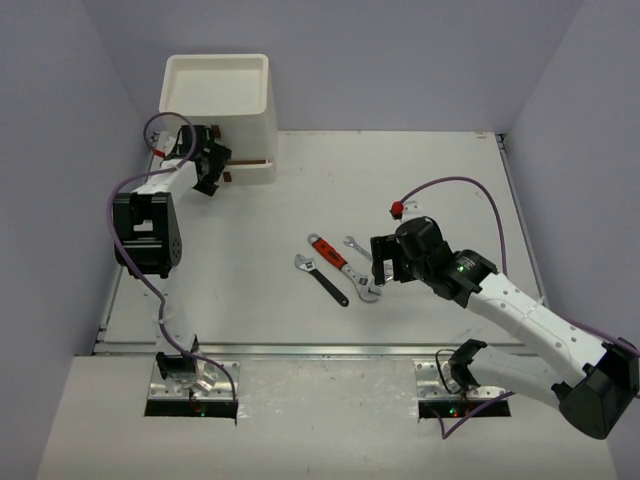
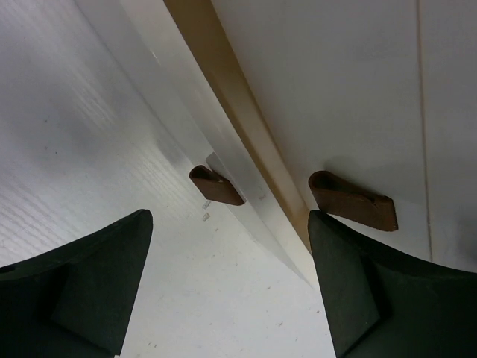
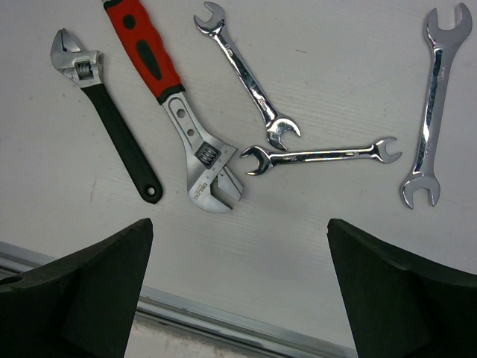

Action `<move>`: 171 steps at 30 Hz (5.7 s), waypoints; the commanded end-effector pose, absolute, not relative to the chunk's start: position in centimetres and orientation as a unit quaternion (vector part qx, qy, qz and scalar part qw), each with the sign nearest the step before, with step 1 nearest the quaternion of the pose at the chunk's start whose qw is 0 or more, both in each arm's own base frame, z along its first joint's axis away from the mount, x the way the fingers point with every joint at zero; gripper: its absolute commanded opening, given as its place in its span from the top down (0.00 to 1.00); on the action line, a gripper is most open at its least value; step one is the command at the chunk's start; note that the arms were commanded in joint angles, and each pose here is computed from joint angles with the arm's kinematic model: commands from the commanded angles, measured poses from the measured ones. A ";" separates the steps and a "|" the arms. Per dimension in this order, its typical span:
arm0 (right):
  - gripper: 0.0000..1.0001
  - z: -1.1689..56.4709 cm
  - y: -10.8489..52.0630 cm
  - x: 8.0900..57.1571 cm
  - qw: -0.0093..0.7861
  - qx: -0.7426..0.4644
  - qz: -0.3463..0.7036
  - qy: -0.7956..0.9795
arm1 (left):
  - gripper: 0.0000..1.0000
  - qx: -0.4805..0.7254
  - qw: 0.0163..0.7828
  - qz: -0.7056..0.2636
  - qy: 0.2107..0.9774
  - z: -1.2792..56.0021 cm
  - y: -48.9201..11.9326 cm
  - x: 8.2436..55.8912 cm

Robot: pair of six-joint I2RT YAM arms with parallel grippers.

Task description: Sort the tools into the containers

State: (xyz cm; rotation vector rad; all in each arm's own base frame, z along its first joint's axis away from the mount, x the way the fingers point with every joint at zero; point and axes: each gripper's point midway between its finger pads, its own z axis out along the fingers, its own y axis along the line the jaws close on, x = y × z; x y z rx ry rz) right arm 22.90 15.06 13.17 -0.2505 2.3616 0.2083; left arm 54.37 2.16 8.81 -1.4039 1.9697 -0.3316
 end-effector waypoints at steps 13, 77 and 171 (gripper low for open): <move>0.01 14.6 15.7 23.6 0.401 -0.092 0.106 0.905 | 0.18 -0.572 0.339 -0.064 0.744 6.3 4.5 55.0; 0.18 3.4 17.6 33.8 0.198 -0.275 0.045 0.940 | 0.00 -0.304 0.553 -0.224 0.743 26.0 -1.6 31.3; 1.00 19.9 32.0 25.7 0.391 -0.302 0.241 0.835 | 1.00 -0.081 0.460 -0.582 0.666 21.5 -27.9 30.0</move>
